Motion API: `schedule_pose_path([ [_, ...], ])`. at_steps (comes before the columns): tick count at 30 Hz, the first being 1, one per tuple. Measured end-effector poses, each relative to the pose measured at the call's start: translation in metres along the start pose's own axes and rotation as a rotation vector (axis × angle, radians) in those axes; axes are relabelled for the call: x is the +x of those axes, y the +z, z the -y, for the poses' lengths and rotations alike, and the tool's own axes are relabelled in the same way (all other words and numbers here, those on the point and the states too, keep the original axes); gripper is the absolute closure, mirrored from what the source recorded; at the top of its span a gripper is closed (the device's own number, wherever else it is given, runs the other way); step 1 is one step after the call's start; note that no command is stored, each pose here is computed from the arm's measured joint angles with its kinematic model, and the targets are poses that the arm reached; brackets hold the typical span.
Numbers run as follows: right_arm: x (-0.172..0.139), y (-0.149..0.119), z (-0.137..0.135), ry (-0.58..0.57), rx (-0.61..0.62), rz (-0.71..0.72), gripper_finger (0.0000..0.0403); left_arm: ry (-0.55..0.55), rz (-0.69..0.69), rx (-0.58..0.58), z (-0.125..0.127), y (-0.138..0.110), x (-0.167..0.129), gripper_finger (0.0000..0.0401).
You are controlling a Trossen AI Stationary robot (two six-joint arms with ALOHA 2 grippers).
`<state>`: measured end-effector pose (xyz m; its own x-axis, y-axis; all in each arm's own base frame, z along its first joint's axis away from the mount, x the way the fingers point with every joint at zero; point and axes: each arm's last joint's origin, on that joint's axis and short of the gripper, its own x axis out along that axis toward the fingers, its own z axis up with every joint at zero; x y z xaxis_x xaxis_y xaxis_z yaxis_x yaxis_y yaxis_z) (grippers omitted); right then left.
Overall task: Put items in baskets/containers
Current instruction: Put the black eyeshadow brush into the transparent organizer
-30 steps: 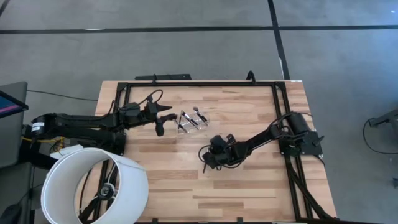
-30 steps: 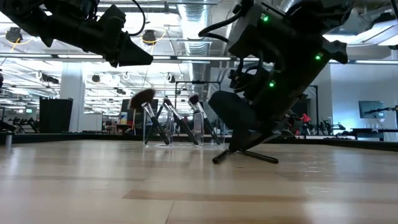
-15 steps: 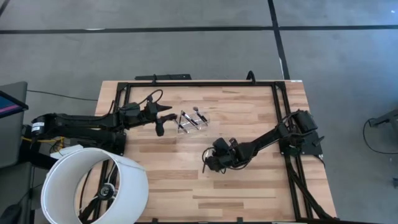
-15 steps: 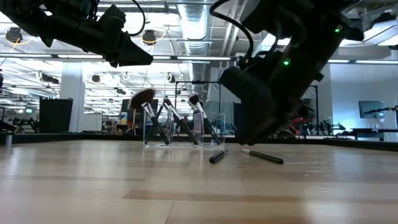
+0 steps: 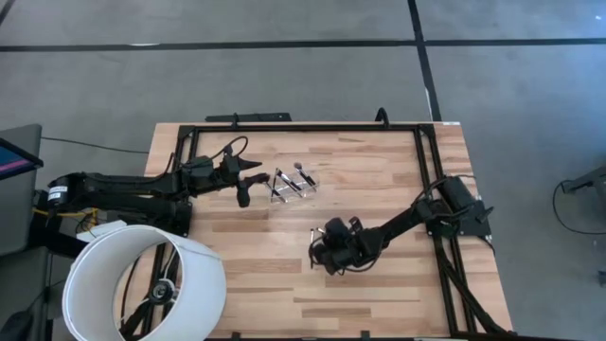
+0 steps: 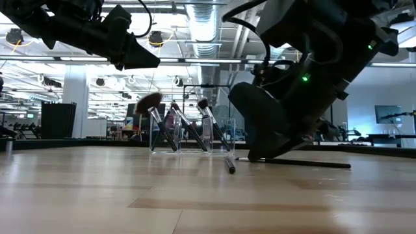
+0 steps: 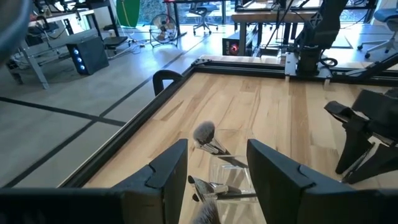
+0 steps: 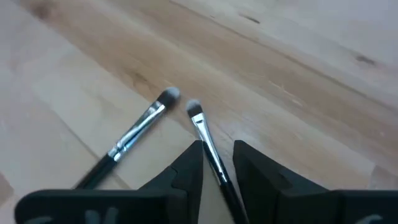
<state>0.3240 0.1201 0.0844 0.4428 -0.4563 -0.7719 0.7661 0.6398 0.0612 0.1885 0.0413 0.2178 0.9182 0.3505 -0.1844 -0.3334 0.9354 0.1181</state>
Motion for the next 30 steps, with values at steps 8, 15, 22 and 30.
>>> schedule_pose_path([
  [8,0.0007,0.0006,-0.0006,0.012,-0.148,-0.011,0.0258,0.0,0.0,0.0,0.0,0.0,0.0001,0.0238],
  [15,-0.0009,-0.0007,-0.0003,0.014,-0.321,-0.024,0.0216,0.0,0.0,0.0,0.0,0.0,0.0001,0.0238],
  [22,0.0001,0.0016,-0.0001,0.019,-0.408,-0.031,0.0223,-0.001,0.001,0.0,0.0,0.0,0.0001,0.0238],
  [30,-0.0025,0.0004,-0.0022,0.037,-0.409,-0.013,0.0238,0.0,0.001,0.0,-0.0001,0.0001,0.0001,0.0238],
])
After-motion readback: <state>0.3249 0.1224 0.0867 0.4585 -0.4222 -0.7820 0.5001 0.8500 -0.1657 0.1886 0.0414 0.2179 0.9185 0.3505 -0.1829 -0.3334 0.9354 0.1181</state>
